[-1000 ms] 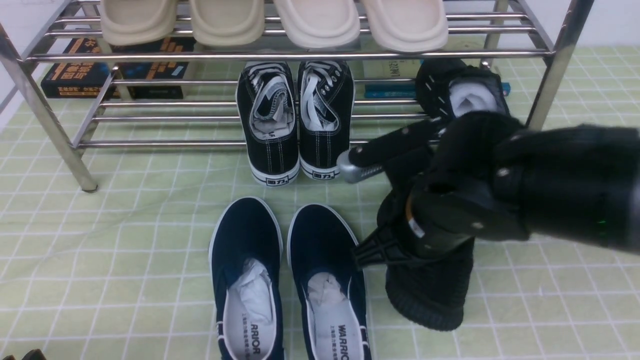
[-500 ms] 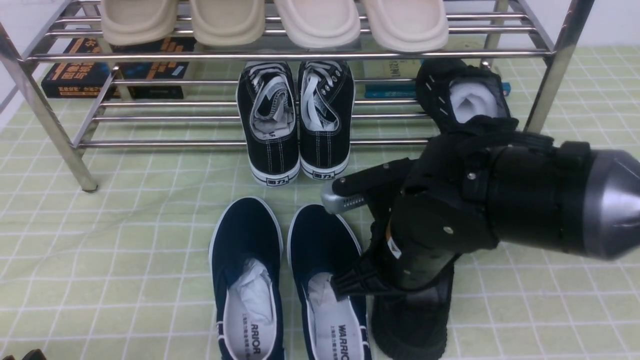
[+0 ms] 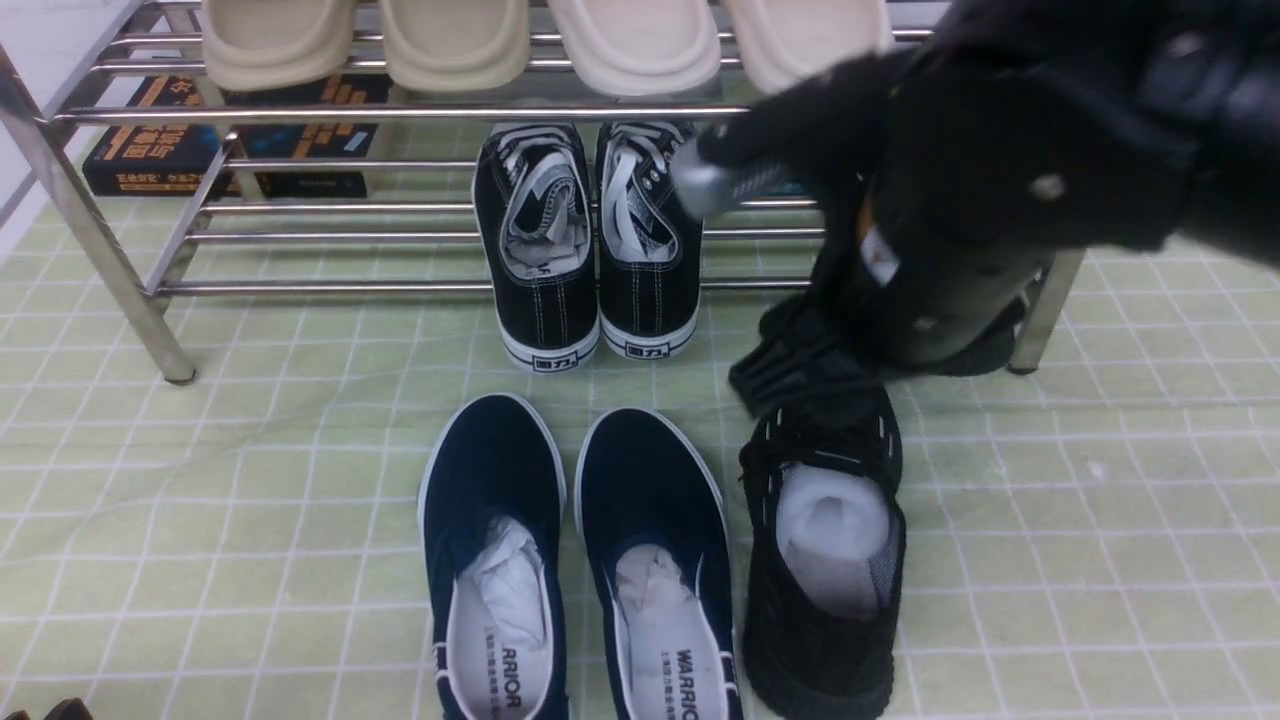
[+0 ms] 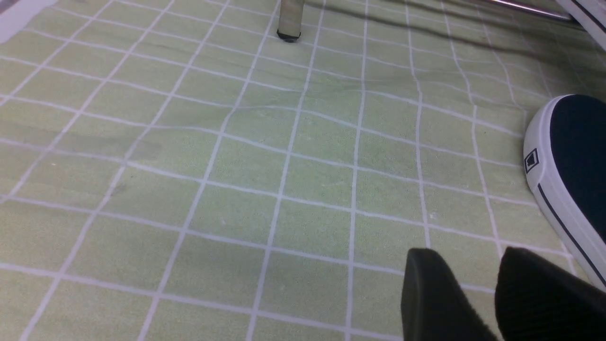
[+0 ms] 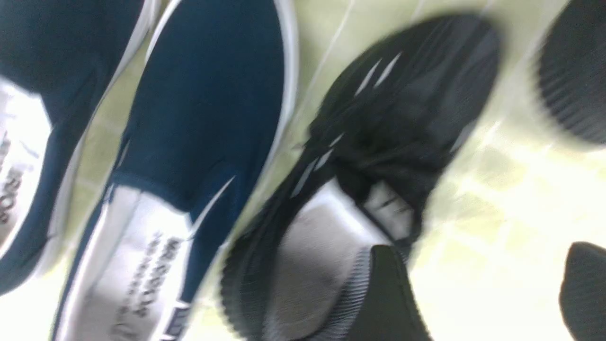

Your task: Take the shoes off the shelf with your hand from the green coffee tablecloth.

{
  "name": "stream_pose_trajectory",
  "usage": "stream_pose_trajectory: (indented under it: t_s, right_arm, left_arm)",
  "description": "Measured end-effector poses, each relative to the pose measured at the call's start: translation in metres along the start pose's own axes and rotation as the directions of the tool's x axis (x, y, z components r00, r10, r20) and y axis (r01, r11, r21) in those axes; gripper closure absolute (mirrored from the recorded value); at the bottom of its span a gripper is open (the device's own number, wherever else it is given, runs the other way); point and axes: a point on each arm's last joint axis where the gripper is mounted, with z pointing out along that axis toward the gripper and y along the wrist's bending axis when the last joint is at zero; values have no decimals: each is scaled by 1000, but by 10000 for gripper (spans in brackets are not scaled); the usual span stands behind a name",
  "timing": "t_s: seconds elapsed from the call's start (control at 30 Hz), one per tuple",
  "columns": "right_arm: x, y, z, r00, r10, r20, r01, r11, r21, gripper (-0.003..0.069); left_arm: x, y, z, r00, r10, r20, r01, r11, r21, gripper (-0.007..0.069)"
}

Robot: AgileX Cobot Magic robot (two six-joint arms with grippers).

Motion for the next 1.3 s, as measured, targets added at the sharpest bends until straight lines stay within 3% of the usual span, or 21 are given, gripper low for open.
stream_pose_trajectory:
  t_s: [0.13, 0.4, 0.53, 0.6, 0.83, 1.03, 1.17, 1.3]
  right_arm:
    - [4, -9, -23, 999, -13, 42, 14, 1000, -19, 256]
    - [31, -20, -64, 997, 20, 69, -9, 987, -159, 530]
    - [56, -27, -59, 1000, 15, 25, -11, 990, -139, 651]
    - [67, -30, -51, 999, 32, -8, -33, 994, -107, 672]
    - [49, -47, -20, 985, 172, 32, -172, 985, -18, 670]
    - [-1, -75, 25, 957, 278, 79, -281, 959, 37, 627]
    - [-25, -86, 48, 950, 293, 106, -300, 952, 57, 533]
    - [-47, -88, 74, 956, 249, 155, -263, 961, 82, 358]
  left_arm:
    - [0, 0, 0, 1000, 0, 0, 0, 1000, 0, 386]
    - [0, 0, 0, 1000, 0, 0, 0, 1000, 0, 386]
    - [0, 0, 0, 1000, 0, 0, 0, 1000, 0, 386]
    - [0, 0, 0, 1000, 1, 0, -1, 1000, 0, 386]
    - [0, 0, 0, 1000, 1, 0, -1, 1000, 0, 386]
    - [0, 0, 0, 1000, 1, 0, -1, 1000, 0, 386]
    - [0, 0, 0, 1000, 1, 0, -1, 1000, 0, 386]
    - [0, 0, 0, 1000, 1, 1, -1, 1000, 0, 386]
